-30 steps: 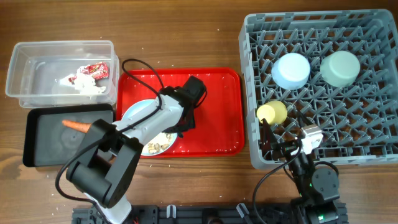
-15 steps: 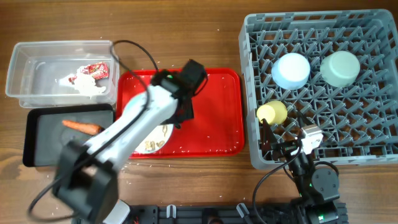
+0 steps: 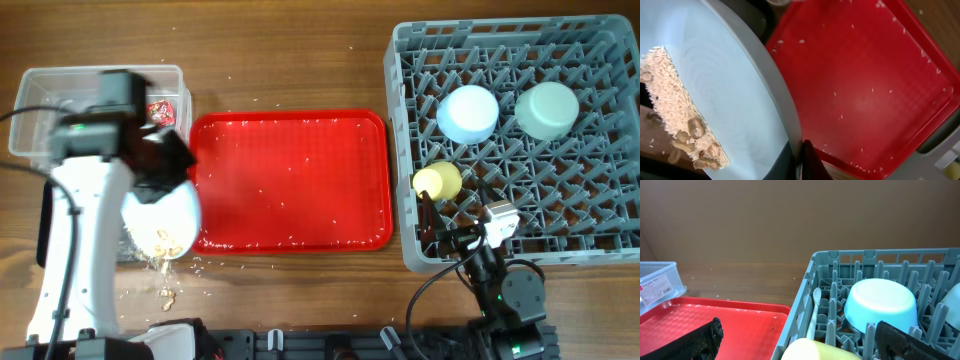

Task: Sort waste into correct bins and load items into the dishwasher rack
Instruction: 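Grasp the rim of the light blue plate with the left gripper, then tilt the plate over the black tray to dump the rice and peanuts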

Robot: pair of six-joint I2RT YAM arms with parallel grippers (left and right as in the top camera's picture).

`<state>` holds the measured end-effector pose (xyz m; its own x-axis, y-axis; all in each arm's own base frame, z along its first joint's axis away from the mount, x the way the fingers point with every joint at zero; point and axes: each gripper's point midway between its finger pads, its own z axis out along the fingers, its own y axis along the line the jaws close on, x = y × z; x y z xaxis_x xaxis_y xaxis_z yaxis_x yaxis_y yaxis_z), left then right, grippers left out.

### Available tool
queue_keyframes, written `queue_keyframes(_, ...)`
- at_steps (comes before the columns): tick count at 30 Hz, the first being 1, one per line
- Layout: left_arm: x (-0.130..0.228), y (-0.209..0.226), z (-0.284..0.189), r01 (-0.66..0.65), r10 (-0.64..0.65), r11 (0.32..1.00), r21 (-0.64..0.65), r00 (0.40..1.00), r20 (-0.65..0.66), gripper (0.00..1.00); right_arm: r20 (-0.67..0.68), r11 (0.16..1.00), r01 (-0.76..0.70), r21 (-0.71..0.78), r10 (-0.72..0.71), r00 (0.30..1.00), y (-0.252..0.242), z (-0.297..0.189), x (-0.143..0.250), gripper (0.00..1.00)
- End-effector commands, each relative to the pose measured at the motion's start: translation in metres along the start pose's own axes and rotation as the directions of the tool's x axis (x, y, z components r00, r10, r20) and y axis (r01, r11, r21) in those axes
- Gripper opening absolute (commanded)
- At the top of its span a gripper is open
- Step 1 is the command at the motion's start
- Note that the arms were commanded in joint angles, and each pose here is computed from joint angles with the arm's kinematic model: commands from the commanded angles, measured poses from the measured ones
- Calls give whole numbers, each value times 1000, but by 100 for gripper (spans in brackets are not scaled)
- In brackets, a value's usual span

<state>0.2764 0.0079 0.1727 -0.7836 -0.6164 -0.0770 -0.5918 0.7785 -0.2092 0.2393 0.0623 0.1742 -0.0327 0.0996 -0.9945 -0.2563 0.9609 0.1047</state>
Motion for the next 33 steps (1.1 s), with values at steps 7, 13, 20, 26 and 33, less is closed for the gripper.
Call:
queue_keyframes(7,-55,27,-22,-27,2,975,221,994,112,4,11,1000,-9,-7,9,1000,1,0,-2,100)
queue_keyframes(13,-66,23,-29,-59,-4,893,446,990,138,4,11,1000,-10,-8,10,1000,1,0,-2,100)
queue_keyframes(20,-61,38,-74,-107,-56,666,739,980,193,4,11,1000,-9,-8,9,1000,1,0,-2,100)
queue_keyframes(26,-52,82,-115,-157,-199,561,812,927,317,4,11,1000,-9,-7,9,1000,1,0,-2,100)
queue_keyframes(33,-51,98,-137,-207,-284,522,828,873,397,4,11,1000,-9,-7,9,1000,1,0,-2,100)
